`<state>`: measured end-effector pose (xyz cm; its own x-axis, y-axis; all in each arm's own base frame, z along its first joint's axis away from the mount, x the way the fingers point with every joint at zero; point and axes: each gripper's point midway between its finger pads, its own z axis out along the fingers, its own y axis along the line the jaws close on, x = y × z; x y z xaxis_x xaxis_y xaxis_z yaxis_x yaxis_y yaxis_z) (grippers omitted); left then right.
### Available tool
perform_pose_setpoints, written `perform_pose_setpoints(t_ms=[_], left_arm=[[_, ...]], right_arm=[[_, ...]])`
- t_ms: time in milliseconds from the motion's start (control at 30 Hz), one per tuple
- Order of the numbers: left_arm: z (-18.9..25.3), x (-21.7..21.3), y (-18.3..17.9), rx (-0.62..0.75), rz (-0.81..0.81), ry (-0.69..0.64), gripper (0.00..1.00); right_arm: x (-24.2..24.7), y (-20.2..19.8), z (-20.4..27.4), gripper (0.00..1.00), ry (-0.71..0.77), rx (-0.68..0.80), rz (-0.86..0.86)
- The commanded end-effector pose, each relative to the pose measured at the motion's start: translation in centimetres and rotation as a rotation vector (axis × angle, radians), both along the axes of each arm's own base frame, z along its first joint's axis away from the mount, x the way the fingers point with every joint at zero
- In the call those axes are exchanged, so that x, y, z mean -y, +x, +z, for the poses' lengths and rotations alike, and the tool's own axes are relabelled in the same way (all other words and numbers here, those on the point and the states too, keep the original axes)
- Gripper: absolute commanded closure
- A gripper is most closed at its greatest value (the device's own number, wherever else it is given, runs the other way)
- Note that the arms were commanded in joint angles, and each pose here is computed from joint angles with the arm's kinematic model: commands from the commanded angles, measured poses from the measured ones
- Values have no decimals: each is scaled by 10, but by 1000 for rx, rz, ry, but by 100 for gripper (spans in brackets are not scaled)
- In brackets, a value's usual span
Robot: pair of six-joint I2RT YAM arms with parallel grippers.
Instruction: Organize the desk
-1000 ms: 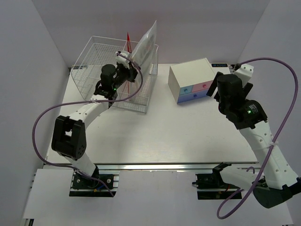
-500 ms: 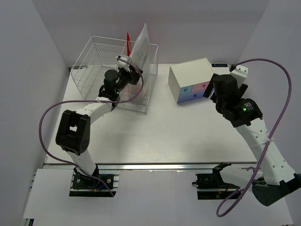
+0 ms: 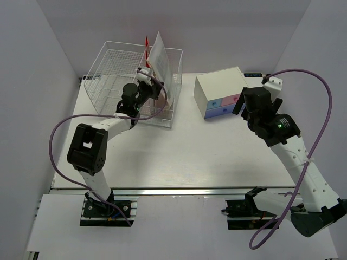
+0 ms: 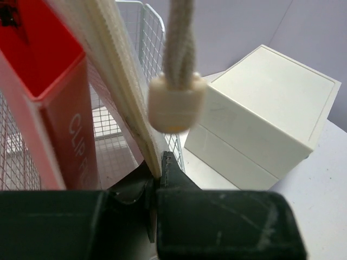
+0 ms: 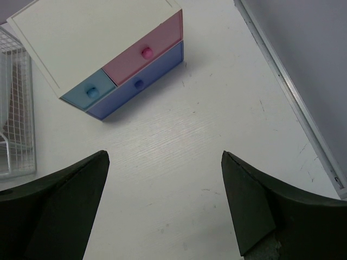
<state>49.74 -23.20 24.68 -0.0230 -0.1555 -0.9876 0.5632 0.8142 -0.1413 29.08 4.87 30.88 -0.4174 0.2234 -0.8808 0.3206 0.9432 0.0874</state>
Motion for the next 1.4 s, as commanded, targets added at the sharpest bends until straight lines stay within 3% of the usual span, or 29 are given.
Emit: perform_pose_setpoints(t_ms=[0,233,467,533,733,1000,1133,1167,1200,1267,1300,1367], left_arm=[[40,-6,17,146,42,-9,100],[64,-4,24,259,45,2,100],[88,-25,13,408,174,-20,100],[89,-21,14,451,161,30,100],[54,15,15,416,-4,120,100],[3,22,-5,345,-48,271,100],[-9,15,-5,288,-6,277,100],[-11,12,-3,269,11,280,93],[-11,12,-3,251,11,271,61],[-11,12,-3,218,13,262,32],[-8,12,-4,217,12,258,25],[6,11,-12,225,6,227,22]], right_arm=[[0,0,10,11,31,46,-6],[-2,2,7,11,31,49,6],[-9,9,1,11,28,44,41],[-12,11,-2,11,22,37,54],[-17,16,-5,11,22,22,70],[-21,14,-16,11,34,-2,82],[-22,14,-20,11,37,-15,85],[-23,14,-21,11,38,-17,88],[-23,14,-21,11,39,-17,89],[-24,15,-23,11,38,-27,94],[-24,14,-22,11,37,-28,94],[-25,14,-22,11,41,-30,97]])
